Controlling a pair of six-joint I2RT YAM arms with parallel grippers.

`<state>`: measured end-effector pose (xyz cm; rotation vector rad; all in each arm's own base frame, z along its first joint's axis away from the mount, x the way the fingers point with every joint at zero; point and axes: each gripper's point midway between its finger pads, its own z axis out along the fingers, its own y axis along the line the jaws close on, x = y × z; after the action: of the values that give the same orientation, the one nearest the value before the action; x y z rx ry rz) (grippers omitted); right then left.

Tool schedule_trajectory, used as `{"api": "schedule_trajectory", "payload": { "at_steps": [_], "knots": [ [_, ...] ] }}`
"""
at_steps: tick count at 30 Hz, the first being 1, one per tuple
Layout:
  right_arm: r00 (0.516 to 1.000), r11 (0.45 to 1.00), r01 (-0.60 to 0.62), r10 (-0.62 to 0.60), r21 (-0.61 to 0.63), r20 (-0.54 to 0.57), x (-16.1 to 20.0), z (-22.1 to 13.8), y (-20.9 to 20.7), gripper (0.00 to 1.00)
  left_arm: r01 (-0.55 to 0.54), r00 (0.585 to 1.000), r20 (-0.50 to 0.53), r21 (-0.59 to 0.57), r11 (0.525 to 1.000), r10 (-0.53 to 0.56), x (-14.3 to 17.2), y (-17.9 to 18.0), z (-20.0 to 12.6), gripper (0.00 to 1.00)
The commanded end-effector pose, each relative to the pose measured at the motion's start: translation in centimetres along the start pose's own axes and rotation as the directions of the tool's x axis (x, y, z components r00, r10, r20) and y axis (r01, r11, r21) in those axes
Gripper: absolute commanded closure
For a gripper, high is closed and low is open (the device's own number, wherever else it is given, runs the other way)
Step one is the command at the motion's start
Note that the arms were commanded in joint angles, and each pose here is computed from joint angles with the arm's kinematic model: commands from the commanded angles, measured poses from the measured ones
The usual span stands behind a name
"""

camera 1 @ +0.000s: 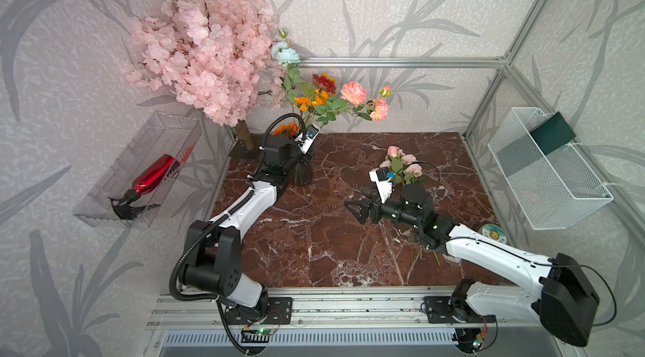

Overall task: Pick out pink flowers from the vase
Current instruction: Pick up the flower from the vase.

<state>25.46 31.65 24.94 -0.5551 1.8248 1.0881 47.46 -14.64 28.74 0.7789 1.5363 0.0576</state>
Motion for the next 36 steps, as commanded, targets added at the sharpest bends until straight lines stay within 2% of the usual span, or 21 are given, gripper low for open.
{"api": "schedule_trajectory", "payload": {
  "at_steps": [1, 9, 15, 19, 25, 36],
  "knots": [
    [1.000, 1.000, 0.015, -0.015, -0.001, 0.008, -0.4, 0.1, 0.2, 0.01, -0.014, 0.999, 0.049, -0.028, 1.000, 0.016, -2.1, 1.0, 0.4, 0.65],
    [1.000, 1.000, 0.011, -0.011, 0.013, 0.001, -0.2, 0.0, -0.1, 0.01, -0.016, 0.999, 0.037, -0.019, 1.000, 0.016, -1.8, 0.8, 1.5, 0.66],
    [1.000, 1.000, 0.010, -0.010, 0.014, -0.004, -0.1, 0.0, -0.1, 0.01, -0.015, 1.000, 0.025, -0.014, 1.000, 0.015, -1.3, 0.5, 2.1, 0.73],
    [1.000, 1.000, 0.010, -0.009, 0.015, -0.004, -0.1, 0.0, -0.2, 0.01, -0.011, 0.999, 0.038, -0.001, 1.000, 0.011, -1.7, 0.3, 1.9, 0.80],
    [1.000, 1.000, 0.000, 0.000, 0.006, -0.021, 0.3, 0.3, -0.1, 0.01, -0.009, 0.998, 0.063, 0.012, 1.000, 0.008, -2.3, 0.2, 1.6, 0.87],
    [0.999, 1.000, -0.009, 0.009, 0.001, -0.034, 0.5, 0.4, -0.1, 0.01, 0.002, 0.993, 0.119, 0.011, 1.000, -0.004, -4.1, 0.5, 0.7, 0.92]
  ]
}}
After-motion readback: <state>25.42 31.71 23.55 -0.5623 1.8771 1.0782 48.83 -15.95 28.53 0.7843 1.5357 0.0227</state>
